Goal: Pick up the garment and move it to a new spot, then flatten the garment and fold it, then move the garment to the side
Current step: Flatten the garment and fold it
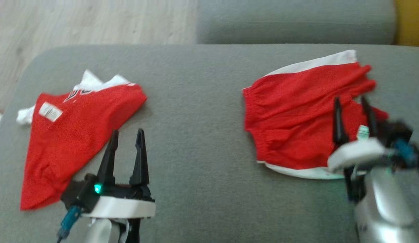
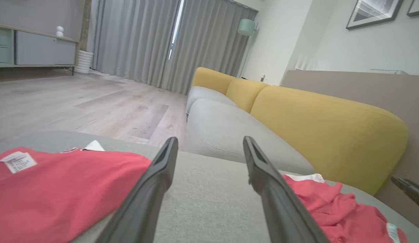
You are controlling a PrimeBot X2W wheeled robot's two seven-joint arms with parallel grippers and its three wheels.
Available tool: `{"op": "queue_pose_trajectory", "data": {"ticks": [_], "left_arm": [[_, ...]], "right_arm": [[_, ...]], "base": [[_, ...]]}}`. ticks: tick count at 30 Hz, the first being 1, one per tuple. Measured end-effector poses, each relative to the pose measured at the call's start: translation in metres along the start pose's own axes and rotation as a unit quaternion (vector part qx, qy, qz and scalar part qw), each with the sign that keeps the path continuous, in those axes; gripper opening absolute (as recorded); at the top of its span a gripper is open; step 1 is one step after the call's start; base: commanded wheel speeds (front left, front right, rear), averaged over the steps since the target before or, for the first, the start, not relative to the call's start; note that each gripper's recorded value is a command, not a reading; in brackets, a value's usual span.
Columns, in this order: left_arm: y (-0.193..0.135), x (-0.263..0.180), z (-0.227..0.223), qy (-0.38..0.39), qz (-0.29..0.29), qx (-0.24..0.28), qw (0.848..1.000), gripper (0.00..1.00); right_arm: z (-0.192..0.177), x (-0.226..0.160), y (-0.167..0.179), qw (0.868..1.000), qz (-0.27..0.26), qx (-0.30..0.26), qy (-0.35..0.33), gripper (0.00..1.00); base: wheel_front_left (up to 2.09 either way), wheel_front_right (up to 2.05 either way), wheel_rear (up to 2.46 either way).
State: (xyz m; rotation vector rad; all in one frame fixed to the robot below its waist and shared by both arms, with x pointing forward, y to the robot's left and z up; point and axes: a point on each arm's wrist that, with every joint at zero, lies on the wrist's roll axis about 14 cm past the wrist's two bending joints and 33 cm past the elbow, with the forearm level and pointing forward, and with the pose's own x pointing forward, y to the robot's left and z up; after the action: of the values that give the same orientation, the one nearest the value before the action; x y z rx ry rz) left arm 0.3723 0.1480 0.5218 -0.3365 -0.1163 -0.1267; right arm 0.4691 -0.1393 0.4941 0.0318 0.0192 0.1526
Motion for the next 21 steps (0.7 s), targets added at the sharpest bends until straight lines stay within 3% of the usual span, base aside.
{"op": "queue_pose_trajectory", "data": {"ticks": [9,17,21], "left_arm": [[-0.038,0.003,-0.011,0.015,-0.057,-0.006,0.998,1.00],[-0.046,0.005,-0.041,0.060,-0.072,-0.007,0.996,1.00],[-0.069,0.006,-0.068,0.101,-0.114,0.002,0.988,1.00]], "right_arm": [[-0.027,-0.080,-0.011,0.999,-0.026,0.043,0.018,1.00],[-0.018,-0.079,-0.017,0.998,-0.035,0.050,-0.002,1.00],[-0.020,-0.077,-0.024,0.998,-0.044,0.050,-0.001,1.00]], "base": [[0.00,0.00,0.00],[0.00,0.00,0.00],[0.00,0.00,0.00]]}}
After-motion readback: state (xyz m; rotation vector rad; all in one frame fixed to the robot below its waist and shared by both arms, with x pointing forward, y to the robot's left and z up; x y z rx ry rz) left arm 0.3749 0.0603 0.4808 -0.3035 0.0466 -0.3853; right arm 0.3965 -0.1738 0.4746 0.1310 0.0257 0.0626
